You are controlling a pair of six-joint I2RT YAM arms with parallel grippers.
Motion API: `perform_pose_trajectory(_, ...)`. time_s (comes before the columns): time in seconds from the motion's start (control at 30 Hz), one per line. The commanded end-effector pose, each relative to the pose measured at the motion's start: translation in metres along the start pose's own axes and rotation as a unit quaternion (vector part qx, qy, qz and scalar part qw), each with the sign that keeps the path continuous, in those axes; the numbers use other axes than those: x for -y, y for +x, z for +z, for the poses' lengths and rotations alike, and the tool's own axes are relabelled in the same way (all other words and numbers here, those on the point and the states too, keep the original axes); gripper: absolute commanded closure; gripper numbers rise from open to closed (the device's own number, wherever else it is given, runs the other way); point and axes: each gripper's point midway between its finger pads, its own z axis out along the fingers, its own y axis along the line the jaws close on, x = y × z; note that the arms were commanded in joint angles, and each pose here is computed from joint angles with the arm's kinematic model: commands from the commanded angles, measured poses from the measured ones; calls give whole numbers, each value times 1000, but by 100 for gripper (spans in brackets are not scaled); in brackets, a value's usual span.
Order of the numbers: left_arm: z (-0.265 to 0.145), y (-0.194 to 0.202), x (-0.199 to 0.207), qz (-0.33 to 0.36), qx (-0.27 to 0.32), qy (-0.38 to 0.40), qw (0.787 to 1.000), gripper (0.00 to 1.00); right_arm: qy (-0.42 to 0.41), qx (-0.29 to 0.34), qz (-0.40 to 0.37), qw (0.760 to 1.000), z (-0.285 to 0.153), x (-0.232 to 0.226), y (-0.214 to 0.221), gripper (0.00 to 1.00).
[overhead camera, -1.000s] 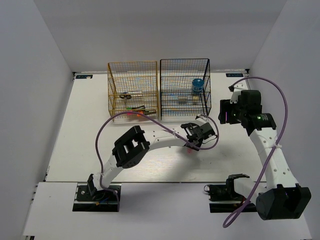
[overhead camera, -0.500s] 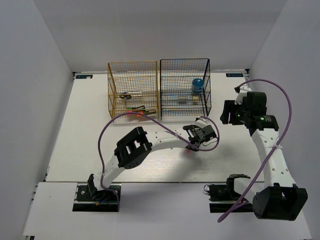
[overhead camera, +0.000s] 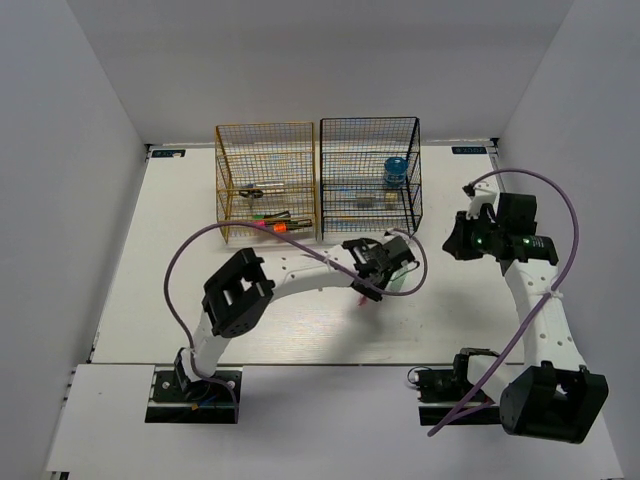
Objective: Sort the stationery into containers
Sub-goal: Grab a piece of stationery with the left arm, then place the stationery into the container
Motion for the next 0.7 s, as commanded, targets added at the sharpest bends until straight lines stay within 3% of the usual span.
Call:
perform_pose_trajectory(0.0,-84,-66,5,84,78,113,987,100,-135,8,-66,989,-10,-43,8,100)
perform_pose_trajectory(0.03,-95,-73,1,93,81,119,985,100,-166,9,-70,984,-14,-53,10,79)
perform_pose_trajectory(0.07,-98,-81,-10,97,84,120,985,100,-179,9,-93,979,-14,-55,13,65)
perform_pose_trajectory(0.13,-113,-98,-27,147,98,122,977,100,-222,7,-99,970,-19,-69,20,55)
perform_pose_trajectory(0.17,-115,-102,-35,160,101,117,975,100,-229,4,-114,967,-17,-69,25,58)
perform_pose_trajectory(0.2,-118,-117,-50,181,118,104,971,100,-244,4,-117,963,-19,-73,27,69)
perform_pose_trajectory(0.27,-120,-132,-61,244,135,103,955,100,-255,1,-137,957,-18,-73,31,100)
perform_pose_trajectory(0.43,-120,-178,-76,355,208,71,909,100,-340,-2,-165,926,-28,-94,45,100)
perform_pose_trajectory(0.6,-98,-189,-81,416,210,55,883,100,-387,51,-251,886,-40,-109,58,90)
perform_pose_trajectory(0.67,-90,-198,-88,432,217,30,875,100,-384,58,-253,886,-38,-110,65,90)
